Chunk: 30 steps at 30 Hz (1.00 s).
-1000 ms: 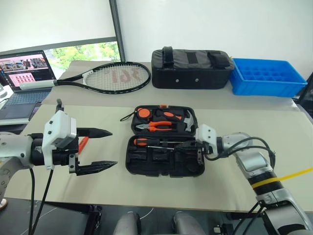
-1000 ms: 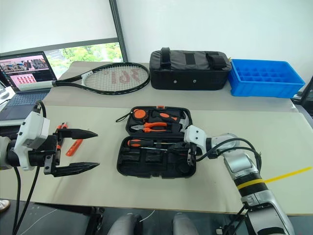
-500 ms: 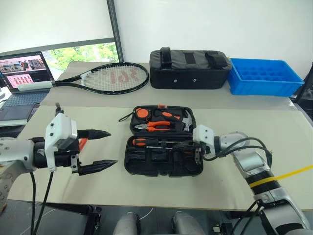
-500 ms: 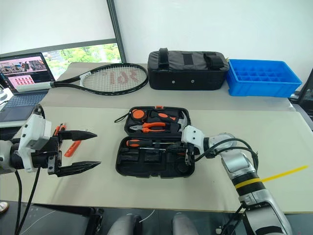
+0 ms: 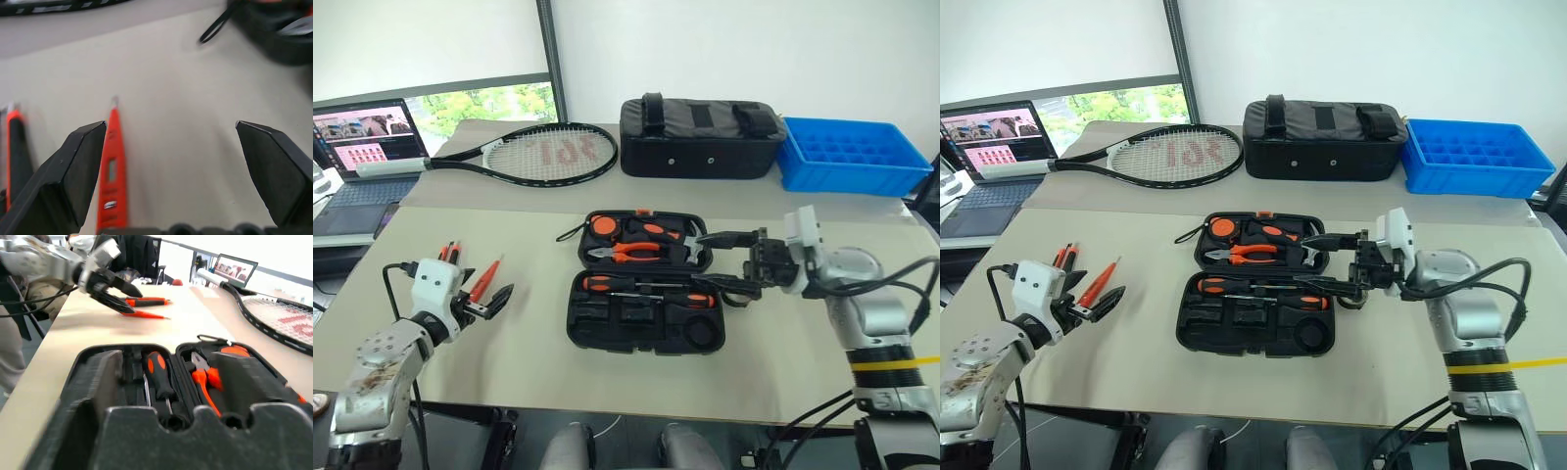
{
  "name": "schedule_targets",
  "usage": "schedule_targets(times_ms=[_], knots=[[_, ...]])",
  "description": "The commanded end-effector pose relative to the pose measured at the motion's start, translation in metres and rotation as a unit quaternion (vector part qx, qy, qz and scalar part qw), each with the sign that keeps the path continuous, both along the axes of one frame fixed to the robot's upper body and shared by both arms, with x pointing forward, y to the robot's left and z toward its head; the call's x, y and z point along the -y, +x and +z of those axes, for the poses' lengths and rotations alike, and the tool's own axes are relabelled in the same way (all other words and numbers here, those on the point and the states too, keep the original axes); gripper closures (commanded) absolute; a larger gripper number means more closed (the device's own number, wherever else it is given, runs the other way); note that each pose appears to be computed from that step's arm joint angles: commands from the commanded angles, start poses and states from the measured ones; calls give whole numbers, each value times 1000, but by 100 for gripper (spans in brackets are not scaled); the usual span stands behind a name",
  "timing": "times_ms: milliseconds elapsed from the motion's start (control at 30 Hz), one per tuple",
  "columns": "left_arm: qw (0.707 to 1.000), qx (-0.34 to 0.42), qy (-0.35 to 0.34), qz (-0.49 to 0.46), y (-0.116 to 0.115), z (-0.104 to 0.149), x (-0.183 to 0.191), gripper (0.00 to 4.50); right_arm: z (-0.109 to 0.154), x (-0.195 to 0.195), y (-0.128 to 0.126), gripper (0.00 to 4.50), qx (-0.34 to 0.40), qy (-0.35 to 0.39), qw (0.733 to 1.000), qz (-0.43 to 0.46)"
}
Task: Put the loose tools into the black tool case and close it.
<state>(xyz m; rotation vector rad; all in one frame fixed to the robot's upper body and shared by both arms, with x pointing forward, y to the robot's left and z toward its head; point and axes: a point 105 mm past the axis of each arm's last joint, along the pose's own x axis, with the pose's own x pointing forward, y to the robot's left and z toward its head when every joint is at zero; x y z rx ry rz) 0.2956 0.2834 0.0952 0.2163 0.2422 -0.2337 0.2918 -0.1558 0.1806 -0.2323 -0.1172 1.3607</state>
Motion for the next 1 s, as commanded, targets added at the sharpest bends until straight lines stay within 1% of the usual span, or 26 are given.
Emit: schedule_targets(times_ms=[33, 100, 267, 400, 467, 500, 567, 600, 633, 667, 700, 767, 800, 833, 900, 967, 1000], knots=[[999, 12, 20, 26, 8, 4, -15, 0, 12, 13, -8, 7, 13, -6, 1000, 6], [999, 6, 20, 33, 10, 2, -20, 0, 11, 19, -9, 7, 10, -13, 1000, 2], [999, -49, -12, 6, 10, -19, -10, 0, 15, 37, -11, 7, 16, -22, 1000, -15], [997, -68, -29, 36, 15, -26, -17, 0, 18, 41, -13, 7, 28, -23, 999, -11], [995, -73, -48, 47, 17, -28, -17, 49, 19, 46, -14, 0, 33, -25, 999, -10], [995, -75, -52, 49, 17, -28, -17, 62, 19, 48, -14, 0, 33, -28, 999, -10], [994, -80, -61, 46, 17, -29, -15, 140, 21, 52, -14, 0, 33, -28, 999, -12], [994, -81, -64, 45, 17, -30, -14, 162, 21, 53, -14, 0, 33, -28, 999, -12], [993, -83, -65, 45, 16, -30, -13, 209, 21, 55, -14, 0, 33, -28, 999, -12], [993, -84, -66, 46, 16, -30, -13, 224, 21, 57, -14, 0, 34, -27, 999, -10], [993, -82, -70, 48, 16, -29, -13, 272, 21, 58, -15, 0, 35, -26, 999, -8], [994, -69, -70, 41, 18, -21, -10, 334, 22, 60, -15, 0, 35, -22, 999, -3], [995, -58, -74, 34, 20, -15, -7, 380, 22, 60, -16, 0, 35, -19, 999, -2], [996, -40, -75, 25, 23, -5, -3, 402, 22, 61, -16, 0, 34, -17, 999, 0], [998, -6, -70, -6, 27, 12, 8, 401, 22, 62, -18, 0, 32, -16, 999, 3], [993, 48, -70, -88, 30, 41, 38, 401, 21, 65, -20, 0, 28, -13, 1000, 4], [984, 66, -79, -142, 27, 55, 57, 401, 20, 66, -21, 0, 27, -12, 1000, 5]])
